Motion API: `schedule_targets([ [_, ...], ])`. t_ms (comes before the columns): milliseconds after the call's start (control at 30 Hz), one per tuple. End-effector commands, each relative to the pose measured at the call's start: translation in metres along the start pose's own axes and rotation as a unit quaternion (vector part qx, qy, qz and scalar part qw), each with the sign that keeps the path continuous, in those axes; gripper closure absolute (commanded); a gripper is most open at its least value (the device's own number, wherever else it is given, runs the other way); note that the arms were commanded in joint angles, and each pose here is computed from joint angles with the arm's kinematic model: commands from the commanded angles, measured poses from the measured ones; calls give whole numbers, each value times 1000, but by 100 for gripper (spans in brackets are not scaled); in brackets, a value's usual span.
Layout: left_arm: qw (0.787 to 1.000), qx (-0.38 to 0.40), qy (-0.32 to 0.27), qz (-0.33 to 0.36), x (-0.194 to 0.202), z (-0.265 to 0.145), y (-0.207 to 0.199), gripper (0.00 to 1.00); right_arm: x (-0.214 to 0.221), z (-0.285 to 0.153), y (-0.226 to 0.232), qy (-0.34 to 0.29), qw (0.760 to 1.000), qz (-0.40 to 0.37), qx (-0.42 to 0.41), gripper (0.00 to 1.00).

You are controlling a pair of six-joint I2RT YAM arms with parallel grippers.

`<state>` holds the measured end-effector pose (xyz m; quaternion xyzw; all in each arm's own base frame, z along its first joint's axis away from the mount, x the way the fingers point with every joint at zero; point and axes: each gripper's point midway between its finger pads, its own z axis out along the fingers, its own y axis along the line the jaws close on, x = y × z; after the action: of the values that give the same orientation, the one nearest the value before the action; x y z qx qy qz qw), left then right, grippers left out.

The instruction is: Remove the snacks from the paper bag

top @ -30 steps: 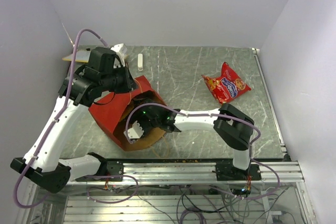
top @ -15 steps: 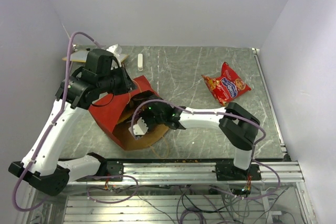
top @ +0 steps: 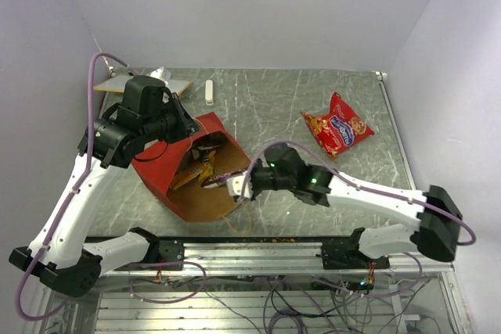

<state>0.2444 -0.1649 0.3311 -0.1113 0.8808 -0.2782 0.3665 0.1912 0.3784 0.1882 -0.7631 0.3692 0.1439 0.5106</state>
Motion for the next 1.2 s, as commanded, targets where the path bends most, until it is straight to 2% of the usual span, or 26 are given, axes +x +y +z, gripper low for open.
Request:
schedule_targets([
  [0, 1000, -1, -20, -24, -7, 3, 0, 93, -12, -33, 12, -28, 984, 173, 38, 100],
  [167, 999, -26, -23, -32, -4, 7, 12, 93, -29, -77, 0, -77, 928, 340, 131, 100],
  [267, 998, -31, -24, -40, -5, 11, 14, 93, -33, -105, -3, -99, 908, 368, 175, 100],
  [367, 999, -27, -17, -40, -4, 13, 10, 93, -24, -135, -20, -82, 884, 388, 247, 100],
  [400, 999, -22, -16, -38, -5, 13, 8, 93, -19, -148, -30, -72, 870, 398, 283, 100],
  [500, 999, -17, -15, -32, -7, 13, 4, 93, 5, -187, -63, -22, 803, 434, 407, 100],
  [567, 999, -18, -17, -31, -9, 12, 3, 93, 27, -218, -83, 41, 747, 437, 500, 100],
  [600, 999, -16, -17, -31, -10, 12, 2, 93, 35, -229, -91, 78, 728, 426, 532, 100],
  [633, 999, -12, -18, -32, -10, 13, 0, 93, 43, -239, -98, 117, 716, 406, 555, 100],
  [700, 999, 4, -15, -37, -10, 15, -6, 93, 49, -236, -111, 157, 726, 371, 558, 100],
  [733, 999, 10, -12, -39, -8, 17, -7, 93, 56, -236, -116, 172, 722, 363, 563, 100],
  [867, 999, 21, -8, -31, -8, 21, -11, 93, 108, -244, -131, 192, 666, 405, 597, 100],
  [967, 1000, 19, -11, -17, -11, 21, -11, 93, 142, -255, -137, 179, 600, 473, 620, 100],
  [1100, 999, 37, -7, -14, -8, 22, -16, 93, 181, -269, -126, 192, 531, 526, 636, 100],
  [1167, 999, 48, -2, -18, -5, 23, -19, 93, 201, -289, -116, 208, 482, 542, 656, 100],
])
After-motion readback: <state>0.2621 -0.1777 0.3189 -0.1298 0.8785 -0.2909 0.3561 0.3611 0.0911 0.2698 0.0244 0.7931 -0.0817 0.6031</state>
